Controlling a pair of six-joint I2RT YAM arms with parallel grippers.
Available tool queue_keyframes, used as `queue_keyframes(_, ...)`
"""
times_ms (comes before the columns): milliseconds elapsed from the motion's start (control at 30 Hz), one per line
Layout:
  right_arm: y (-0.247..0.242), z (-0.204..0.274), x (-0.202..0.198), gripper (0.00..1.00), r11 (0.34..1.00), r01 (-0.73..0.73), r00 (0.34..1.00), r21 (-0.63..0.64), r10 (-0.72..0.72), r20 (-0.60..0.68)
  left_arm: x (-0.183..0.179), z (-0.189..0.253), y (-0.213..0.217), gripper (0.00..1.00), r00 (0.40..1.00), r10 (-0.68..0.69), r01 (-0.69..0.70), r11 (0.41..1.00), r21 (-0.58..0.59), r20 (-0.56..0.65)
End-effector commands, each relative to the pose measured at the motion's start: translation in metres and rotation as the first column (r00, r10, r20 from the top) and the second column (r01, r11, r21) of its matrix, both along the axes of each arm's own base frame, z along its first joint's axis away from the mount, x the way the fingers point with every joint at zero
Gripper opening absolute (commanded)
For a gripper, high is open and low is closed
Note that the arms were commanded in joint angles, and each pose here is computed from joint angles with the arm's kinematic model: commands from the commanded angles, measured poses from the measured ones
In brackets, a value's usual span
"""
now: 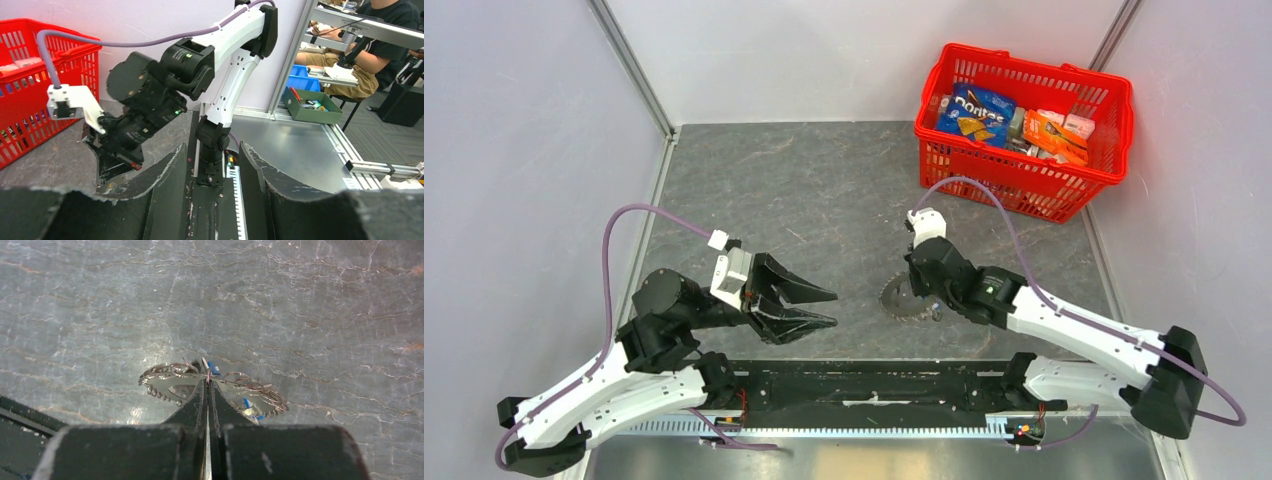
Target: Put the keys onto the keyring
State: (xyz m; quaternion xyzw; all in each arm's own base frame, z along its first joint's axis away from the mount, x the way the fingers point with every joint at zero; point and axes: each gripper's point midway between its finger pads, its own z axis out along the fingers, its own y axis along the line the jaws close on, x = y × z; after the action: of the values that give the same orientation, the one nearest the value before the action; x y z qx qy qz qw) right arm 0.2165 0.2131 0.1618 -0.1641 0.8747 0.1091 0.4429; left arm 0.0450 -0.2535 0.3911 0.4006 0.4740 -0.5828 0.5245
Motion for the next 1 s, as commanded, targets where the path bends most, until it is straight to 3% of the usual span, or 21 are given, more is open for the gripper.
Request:
queue_keyframes(0, 0.018, -0.001, 0.017, 0.0, 0.996, 0.017, 0.999, 0.084, -0.013, -0.041, 0.004, 0.0, 0.001, 0.5, 1.0, 0.028, -0.028, 1.0, -0.003, -0.007)
queue_keyframes(267, 0.064, -0.027, 0.046, 0.0, 0.99, -0.041, 0.99, 0.135, 0.058, -0.125, 0.008, -0.01, -0.001, 0.51, 0.999, 0.041, -0.04, 0.999, 0.031, -0.027)
queue_keyframes(600, 0.12, -0.035, 0.114, 0.04, 0.988, -0.026, 0.997, 0.149, 0.037, -0.07, 0.01, -0.016, 0.004, 0.51, 0.997, 0.068, -0.067, 0.997, 0.045, -0.031)
queue_keyframes(700, 0.125, -0.042, 0.129, 0.16, 0.991, -0.001, 0.998, 0.136, 0.01, -0.066, 0.011, -0.02, 0.004, 0.51, 0.996, 0.077, -0.075, 0.995, 0.059, -0.042)
queue_keyframes(833, 0.121, -0.031, 0.142, 0.52, 0.99, 0.035, 0.999, 0.138, -0.033, -0.013, 0.022, -0.029, 0.005, 0.51, 0.989, 0.136, -0.13, 0.987, 0.093, -0.051)
queue_keyframes(967, 0.114, -0.01, 0.144, 0.72, 0.991, 0.049, 0.999, 0.121, -0.051, 0.017, 0.027, -0.032, 0.008, 0.53, 0.984, 0.17, -0.165, 0.981, 0.101, -0.044)
